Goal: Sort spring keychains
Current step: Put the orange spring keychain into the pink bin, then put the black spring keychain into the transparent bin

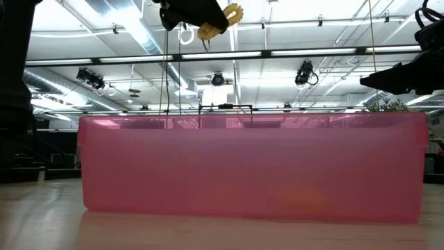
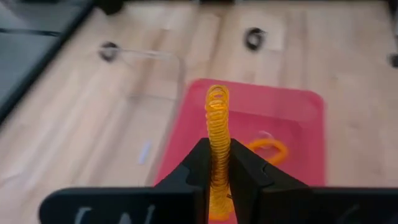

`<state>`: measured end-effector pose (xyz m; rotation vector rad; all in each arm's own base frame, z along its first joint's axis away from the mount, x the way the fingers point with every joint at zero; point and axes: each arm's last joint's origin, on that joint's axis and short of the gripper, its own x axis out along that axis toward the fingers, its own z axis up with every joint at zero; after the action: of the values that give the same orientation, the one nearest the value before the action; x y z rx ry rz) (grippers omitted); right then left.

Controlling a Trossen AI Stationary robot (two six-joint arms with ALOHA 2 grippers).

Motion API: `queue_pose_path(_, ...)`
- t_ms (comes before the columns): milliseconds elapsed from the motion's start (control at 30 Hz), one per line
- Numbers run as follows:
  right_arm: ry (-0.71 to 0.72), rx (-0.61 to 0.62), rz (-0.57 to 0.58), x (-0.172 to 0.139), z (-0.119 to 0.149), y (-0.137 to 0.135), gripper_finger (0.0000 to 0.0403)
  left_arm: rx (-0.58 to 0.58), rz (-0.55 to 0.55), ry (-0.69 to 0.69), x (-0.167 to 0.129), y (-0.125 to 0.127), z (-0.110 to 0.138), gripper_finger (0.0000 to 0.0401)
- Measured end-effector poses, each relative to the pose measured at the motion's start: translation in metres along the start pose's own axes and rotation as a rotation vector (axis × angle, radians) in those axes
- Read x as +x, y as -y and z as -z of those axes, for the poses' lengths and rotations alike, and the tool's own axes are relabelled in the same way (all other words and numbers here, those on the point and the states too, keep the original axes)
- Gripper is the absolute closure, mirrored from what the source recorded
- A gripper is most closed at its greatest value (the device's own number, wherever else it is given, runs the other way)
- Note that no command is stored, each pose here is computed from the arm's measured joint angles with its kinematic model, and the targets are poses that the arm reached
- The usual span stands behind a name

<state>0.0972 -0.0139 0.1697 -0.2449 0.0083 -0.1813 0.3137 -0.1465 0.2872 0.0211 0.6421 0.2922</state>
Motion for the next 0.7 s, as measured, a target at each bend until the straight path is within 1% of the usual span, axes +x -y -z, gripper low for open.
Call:
queue_pose_path(67,0.0,0.0,0.001,0.0,0.0,0.0,0.0149,-0.001,0.032,-0.015,0.0,0.001,0.0,0.0356)
queue_pose_path(200,0.0,0.0,0.0,0.0,0.0,0.0,0.0149,-0.012,0.043,-0.01,-0.001,0.004,0.002,0.0328)
queue_pose_path(400,0.0,0.0,0.0,0.0,0.0,0.0,0.0149,-0.02,0.045,-0.01,-0.001,0.004,0.003,0.0267)
queue_pose_path(500,0.0,0.0,0.0,0.0,0.0,0.0,0.0149,-0.047,0.051,-0.012,-0.002,0.006,0.003,0.0239)
queue_pose_path(567,0.0,0.0,0.0,0.0,0.0,0.0,0.0149,-0.057,0.088,-0.03,-0.002,0.008,0.004,0.0225)
queue_pose_path(700,0.0,0.0,0.0,0.0,0.0,0.0,0.0149,-0.062,0.213,-0.092,-0.007,0.015,0.008,0.0212)
